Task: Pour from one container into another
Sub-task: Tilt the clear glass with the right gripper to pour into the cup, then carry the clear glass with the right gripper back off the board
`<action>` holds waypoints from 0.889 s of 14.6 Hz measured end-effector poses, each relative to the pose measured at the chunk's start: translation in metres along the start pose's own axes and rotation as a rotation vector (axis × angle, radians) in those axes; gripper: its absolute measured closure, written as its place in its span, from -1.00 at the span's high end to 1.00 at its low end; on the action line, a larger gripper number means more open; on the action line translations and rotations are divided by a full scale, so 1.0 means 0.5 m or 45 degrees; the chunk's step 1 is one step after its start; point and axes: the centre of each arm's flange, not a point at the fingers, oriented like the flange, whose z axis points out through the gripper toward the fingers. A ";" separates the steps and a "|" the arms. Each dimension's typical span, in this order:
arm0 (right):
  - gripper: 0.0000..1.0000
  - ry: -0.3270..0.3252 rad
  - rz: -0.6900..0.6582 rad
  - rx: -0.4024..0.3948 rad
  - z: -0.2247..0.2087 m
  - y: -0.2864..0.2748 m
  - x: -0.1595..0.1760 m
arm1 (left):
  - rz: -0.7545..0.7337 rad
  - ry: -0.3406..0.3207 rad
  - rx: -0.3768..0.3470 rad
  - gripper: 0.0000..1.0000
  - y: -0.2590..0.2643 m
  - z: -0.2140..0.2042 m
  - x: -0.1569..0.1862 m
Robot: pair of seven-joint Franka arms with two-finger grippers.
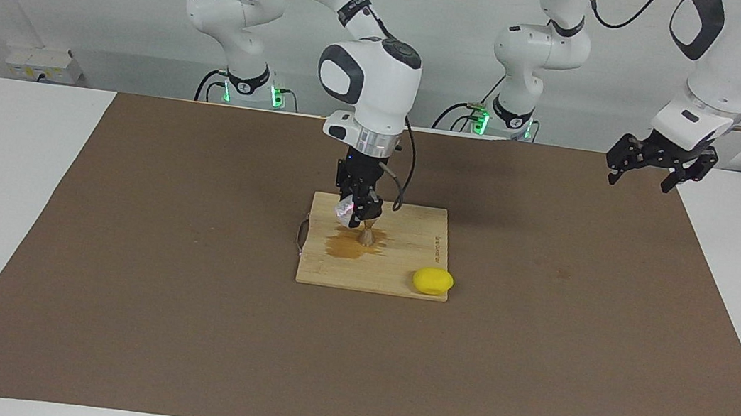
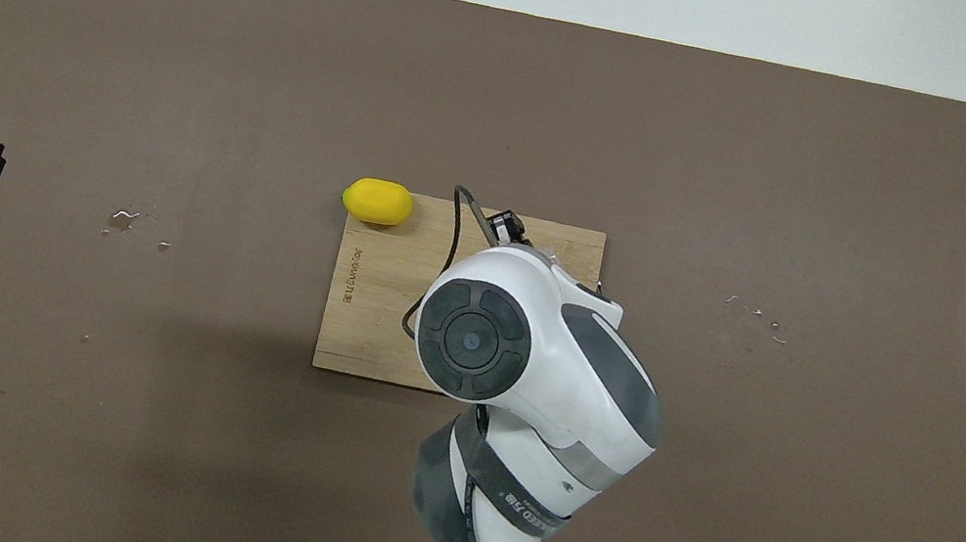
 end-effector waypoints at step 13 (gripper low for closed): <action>0.01 -0.363 0.169 -0.111 0.029 -0.005 0.098 | 0.000 0.000 0.000 1.00 0.000 0.000 0.000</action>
